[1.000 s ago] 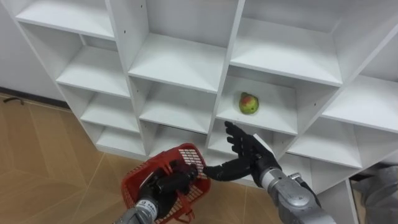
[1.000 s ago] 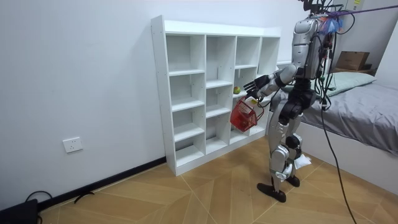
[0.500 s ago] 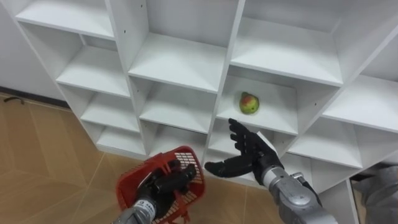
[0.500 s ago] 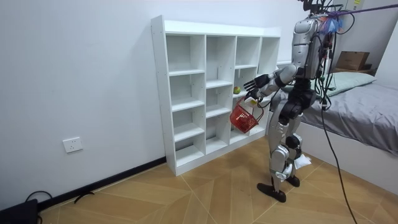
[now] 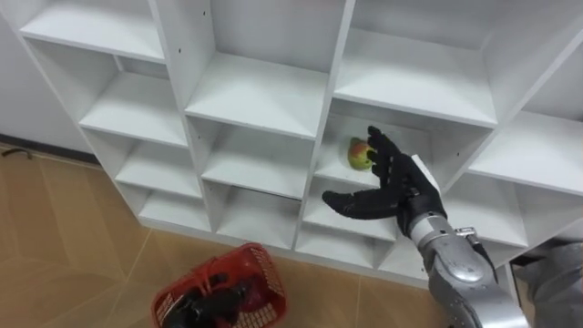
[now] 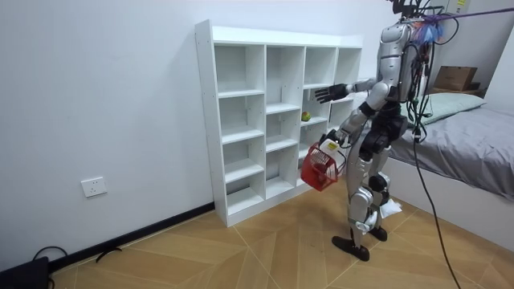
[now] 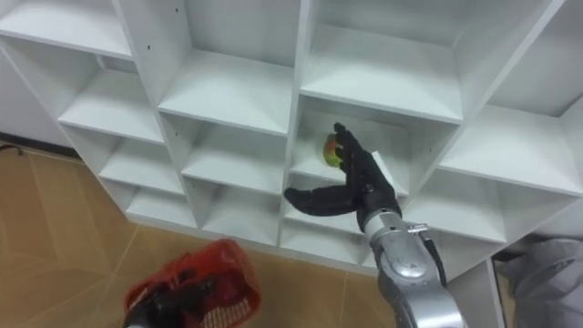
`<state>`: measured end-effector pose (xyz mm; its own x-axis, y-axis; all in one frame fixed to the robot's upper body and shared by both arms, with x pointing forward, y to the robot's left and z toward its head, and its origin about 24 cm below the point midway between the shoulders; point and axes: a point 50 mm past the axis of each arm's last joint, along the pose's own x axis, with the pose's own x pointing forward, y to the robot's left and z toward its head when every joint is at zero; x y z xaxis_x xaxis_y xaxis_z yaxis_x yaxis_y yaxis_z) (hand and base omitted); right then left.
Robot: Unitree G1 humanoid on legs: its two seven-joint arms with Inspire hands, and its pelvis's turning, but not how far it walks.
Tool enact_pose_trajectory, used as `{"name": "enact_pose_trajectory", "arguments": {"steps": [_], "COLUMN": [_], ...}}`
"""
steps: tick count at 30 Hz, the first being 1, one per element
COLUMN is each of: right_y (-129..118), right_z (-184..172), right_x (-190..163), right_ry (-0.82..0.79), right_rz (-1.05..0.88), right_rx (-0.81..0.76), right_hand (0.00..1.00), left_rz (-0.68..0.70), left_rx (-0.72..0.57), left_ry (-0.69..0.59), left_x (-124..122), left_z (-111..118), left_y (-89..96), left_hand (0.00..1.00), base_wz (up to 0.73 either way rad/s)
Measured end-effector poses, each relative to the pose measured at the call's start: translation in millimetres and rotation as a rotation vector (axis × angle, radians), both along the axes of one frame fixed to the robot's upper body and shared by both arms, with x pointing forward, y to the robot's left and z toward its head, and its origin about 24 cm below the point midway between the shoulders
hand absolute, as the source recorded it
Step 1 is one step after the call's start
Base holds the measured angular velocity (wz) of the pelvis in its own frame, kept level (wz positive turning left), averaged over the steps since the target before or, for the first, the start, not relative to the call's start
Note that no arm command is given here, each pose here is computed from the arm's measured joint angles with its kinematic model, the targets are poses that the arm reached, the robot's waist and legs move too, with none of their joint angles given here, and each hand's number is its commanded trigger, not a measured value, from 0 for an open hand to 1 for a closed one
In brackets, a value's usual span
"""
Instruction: Collect fruits from the closet
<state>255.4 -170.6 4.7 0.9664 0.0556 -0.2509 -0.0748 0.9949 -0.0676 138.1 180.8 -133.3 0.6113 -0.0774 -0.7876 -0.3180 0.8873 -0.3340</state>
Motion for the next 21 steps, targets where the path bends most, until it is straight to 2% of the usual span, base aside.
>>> {"name": "enact_pose_trajectory", "arguments": {"steps": [2,5,15,21], "right_y": [-3.1,-7.2,-11.4,-20.3], "right_z": [0.6,0.3,0.5,-16.2], "right_x": [0.3,0.3,0.3,-1.9], "right_ry": [-0.003,-0.002,-0.003,0.058], "right_rz": [-0.021,-0.045,-0.094,-0.159], "right_rx": [-0.003,-0.008,-0.005,-0.062], "right_hand": [0.0,0.0,0.0,0.0], "left_rz": [-0.005,0.032,0.086,0.125], "left_rx": [0.027,0.037,0.057,0.062], "left_ry": [0.058,0.082,0.121,0.139], "left_x": [-14.1,-21.6,-36.7,-43.7], "left_z": [-8.0,-11.4,-16.9,-20.5], "left_y": [4.4,10.5,18.8,26.6], "left_hand": [1.0,1.0,1.0,1.0], "base_wz": [0.0,0.0,-0.03,0.0]}}
